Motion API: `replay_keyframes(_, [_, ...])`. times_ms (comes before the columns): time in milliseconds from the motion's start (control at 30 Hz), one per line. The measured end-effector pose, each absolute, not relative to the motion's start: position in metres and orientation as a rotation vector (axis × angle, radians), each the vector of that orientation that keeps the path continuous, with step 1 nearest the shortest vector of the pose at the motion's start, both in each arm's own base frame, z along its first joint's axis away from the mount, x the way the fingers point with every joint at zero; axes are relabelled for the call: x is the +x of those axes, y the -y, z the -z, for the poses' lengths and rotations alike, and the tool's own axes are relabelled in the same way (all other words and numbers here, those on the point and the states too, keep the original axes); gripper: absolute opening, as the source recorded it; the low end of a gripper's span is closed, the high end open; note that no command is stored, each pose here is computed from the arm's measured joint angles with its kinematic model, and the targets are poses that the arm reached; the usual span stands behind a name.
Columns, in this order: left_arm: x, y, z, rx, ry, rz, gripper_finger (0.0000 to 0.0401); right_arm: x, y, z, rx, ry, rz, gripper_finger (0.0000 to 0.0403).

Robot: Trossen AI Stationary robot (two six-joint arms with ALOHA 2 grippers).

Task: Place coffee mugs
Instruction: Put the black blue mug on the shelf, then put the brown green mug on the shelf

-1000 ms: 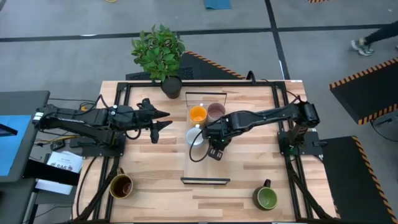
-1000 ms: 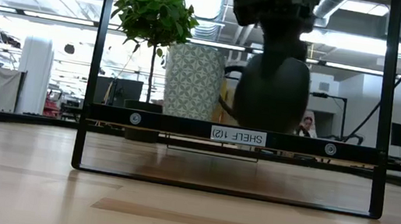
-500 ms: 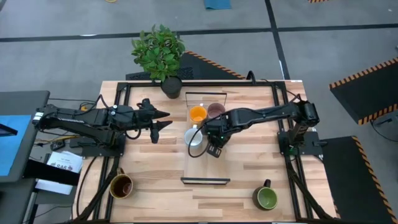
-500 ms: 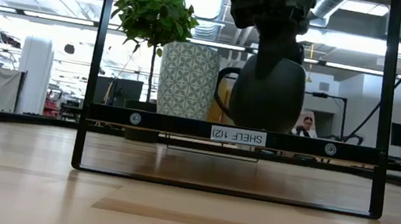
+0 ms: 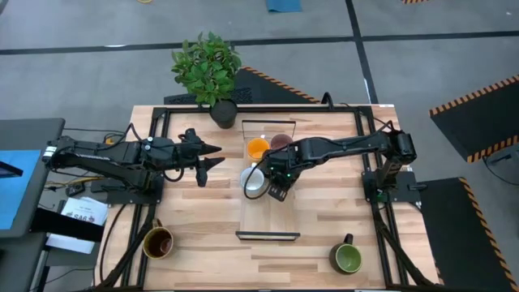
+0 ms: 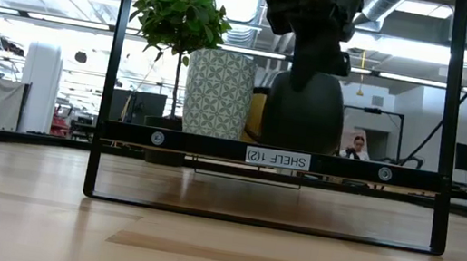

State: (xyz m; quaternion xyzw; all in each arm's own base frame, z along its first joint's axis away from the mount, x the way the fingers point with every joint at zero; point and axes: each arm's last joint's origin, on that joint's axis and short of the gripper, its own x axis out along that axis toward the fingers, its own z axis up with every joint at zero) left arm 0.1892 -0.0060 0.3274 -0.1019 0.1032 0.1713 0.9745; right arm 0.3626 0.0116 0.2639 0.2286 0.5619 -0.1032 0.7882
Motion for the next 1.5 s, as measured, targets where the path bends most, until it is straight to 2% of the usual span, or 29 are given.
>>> replay_keyframes(133, [0.189, 0.006, -0.327, -0.205, -0.208, -0.345, 0.016, 0.361, -0.011, -0.265, 0.492, -1.219, 0.213, 0.0194])
replay_keyframes(267, [0.189, 0.006, -0.327, -0.192, -0.211, -0.344, 0.016, 0.351, -0.009, -0.278, 0.492, -1.218, 0.187, 0.0214])
replay_keyframes(600, [0.19, 0.007, -0.331, -0.205, -0.172, -0.313, 0.016, 0.305, -0.024, -0.326, 0.37, -1.097, 0.13, 0.0211])
replay_keyframes(733, [0.191, 0.008, -0.332, -0.21, -0.17, -0.277, 0.016, 0.272, -0.039, -0.322, 0.369, -1.078, 0.161, 0.021])
replay_keyframes(867, [0.191, 0.008, -0.334, -0.216, -0.145, -0.273, 0.016, 0.235, -0.054, -0.301, 0.451, -1.065, 0.212, 0.021])
replay_keyframes(1000, [0.192, 0.008, -0.338, -0.205, -0.106, -0.267, 0.016, 0.208, -0.065, -0.285, 0.56, -0.911, 0.237, 0.021])
replay_keyframes(1267, [0.192, 0.008, -0.344, -0.195, -0.053, -0.259, 0.016, 0.196, -0.067, -0.296, 0.612, -0.264, 0.34, 0.021])
replay_keyframes(1500, [0.193, 0.008, -0.345, -0.198, -0.044, -0.258, 0.016, 0.199, -0.062, -0.299, 0.516, -0.22, 0.348, 0.021])
